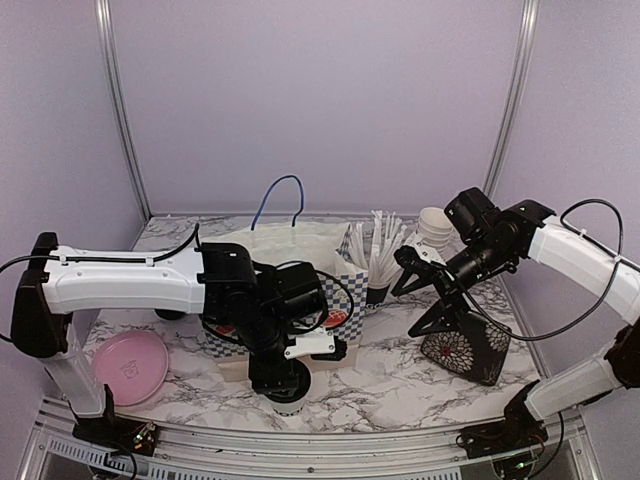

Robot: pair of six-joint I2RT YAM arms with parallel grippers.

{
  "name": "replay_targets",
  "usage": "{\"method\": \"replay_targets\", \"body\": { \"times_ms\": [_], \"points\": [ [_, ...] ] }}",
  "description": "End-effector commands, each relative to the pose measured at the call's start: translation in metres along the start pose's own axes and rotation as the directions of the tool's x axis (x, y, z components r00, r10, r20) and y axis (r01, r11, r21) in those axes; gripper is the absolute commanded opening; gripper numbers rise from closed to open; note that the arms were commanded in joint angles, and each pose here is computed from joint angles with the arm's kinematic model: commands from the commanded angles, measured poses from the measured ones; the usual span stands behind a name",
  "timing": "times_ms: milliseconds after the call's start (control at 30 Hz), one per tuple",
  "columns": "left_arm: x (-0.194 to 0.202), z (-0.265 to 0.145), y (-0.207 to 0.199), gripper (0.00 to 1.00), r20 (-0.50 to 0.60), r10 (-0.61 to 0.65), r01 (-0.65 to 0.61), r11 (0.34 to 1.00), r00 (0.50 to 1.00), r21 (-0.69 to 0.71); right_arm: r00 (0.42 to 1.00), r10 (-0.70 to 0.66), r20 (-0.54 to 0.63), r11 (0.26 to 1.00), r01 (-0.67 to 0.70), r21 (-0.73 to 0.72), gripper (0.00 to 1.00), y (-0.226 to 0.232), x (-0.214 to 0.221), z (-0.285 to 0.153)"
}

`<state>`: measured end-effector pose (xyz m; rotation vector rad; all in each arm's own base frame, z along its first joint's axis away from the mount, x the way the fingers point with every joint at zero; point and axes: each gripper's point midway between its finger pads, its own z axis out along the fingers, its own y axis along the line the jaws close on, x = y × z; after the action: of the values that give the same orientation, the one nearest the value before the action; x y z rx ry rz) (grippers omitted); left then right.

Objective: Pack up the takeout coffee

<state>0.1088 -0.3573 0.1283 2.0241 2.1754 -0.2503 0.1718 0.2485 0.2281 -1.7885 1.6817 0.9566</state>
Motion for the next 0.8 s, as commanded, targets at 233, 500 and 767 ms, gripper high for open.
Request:
{"method": "replay_targets", "body": {
  "times_ms": [233,500,767],
  "points": [
    [-0.025,-0.064,-0.034,0.63,0.116,-0.005,-0.002,0.998,0.993,0.059,0.981,-0.192,0.033,0.968,0.183,0.169,0.99,-0.01,-0.069,-0.056],
    [-0.05,-0.2,-0.068,0.61,0.449,0.003,-0.026,0.999,0.893,0.044,0.969,-0.201,0.142,0.944,0.153,0.292,0.99,-0.069,-0.147,-0.081],
    [-0.03,-0.32,-0.041,0.59,0.73,0.048,0.097,0.983,0.682,-0.155,0.976,-0.107,0.189,0.972,0.064,0.224,0.99,-0.114,-0.169,-0.06]
  ]
}}
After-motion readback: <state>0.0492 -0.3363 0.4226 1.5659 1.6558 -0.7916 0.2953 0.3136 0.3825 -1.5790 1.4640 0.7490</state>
